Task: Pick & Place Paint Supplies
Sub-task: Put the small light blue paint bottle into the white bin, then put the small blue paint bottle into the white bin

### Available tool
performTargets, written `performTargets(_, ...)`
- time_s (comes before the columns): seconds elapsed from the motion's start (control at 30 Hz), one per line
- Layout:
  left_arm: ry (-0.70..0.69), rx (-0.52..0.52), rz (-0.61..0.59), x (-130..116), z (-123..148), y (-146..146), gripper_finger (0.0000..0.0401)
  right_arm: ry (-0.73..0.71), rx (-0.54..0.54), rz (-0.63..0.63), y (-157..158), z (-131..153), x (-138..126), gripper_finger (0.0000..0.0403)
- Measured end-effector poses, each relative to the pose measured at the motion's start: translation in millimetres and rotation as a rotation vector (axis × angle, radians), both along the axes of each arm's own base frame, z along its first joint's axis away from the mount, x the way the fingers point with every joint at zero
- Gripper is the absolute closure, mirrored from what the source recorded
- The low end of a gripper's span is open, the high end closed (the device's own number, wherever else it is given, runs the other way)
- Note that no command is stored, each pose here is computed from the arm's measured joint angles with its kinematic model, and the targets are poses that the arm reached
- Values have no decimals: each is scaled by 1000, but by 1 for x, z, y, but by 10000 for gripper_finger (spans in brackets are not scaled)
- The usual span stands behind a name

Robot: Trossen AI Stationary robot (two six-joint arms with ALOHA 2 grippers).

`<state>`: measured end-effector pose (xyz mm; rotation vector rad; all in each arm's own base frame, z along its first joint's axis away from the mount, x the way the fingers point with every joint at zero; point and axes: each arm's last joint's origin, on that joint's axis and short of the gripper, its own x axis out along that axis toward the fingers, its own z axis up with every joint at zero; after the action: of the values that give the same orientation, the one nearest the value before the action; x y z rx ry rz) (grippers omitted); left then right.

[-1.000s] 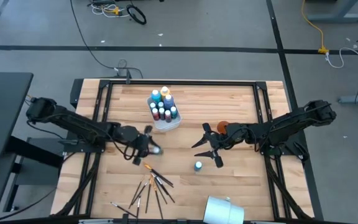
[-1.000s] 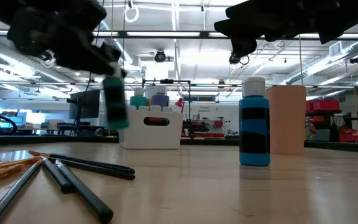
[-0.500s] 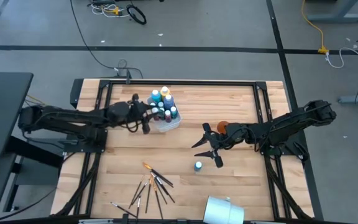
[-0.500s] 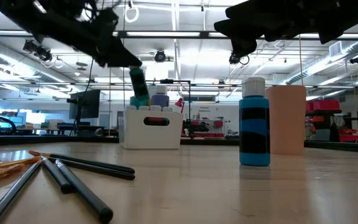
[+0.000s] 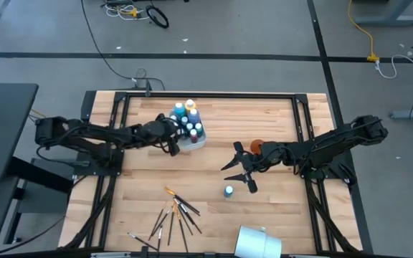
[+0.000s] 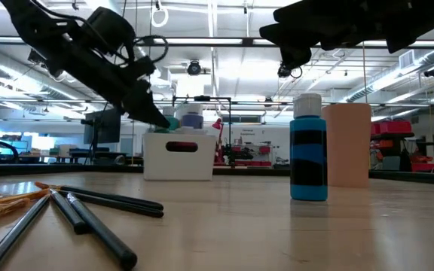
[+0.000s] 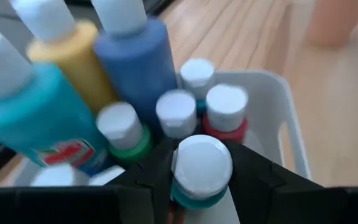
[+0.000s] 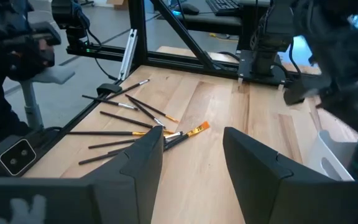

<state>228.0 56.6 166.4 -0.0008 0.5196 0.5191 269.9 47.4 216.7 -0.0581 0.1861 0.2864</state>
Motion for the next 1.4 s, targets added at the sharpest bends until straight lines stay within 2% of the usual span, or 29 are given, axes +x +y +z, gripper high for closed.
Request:
performTargets(0.13,31,-20,22,3,-10,1,268,1,0,0,0,0,0,229)
performTargets(0.33,50,5,34,4,-13,2,236,1,0,0,0,0,0,229)
performTargets(0.5,50,43,7,5,-10,2,227,1,1,0,0,0,0,229)
performTargets(0.8,-46,99,-7,7,19,2,228,3,2,0,0,0,0,229)
performTargets(0.9,-82,119,-23,3,30,1,228,16,33,-6,0,-1,0,229)
performTargets(1.2,-189,52,-151,-2,45,-5,228,71,69,-8,1,-5,-1,229)
performTargets(1.4,-183,48,-155,-1,44,-5,228,155,88,40,5,-11,-4,229)
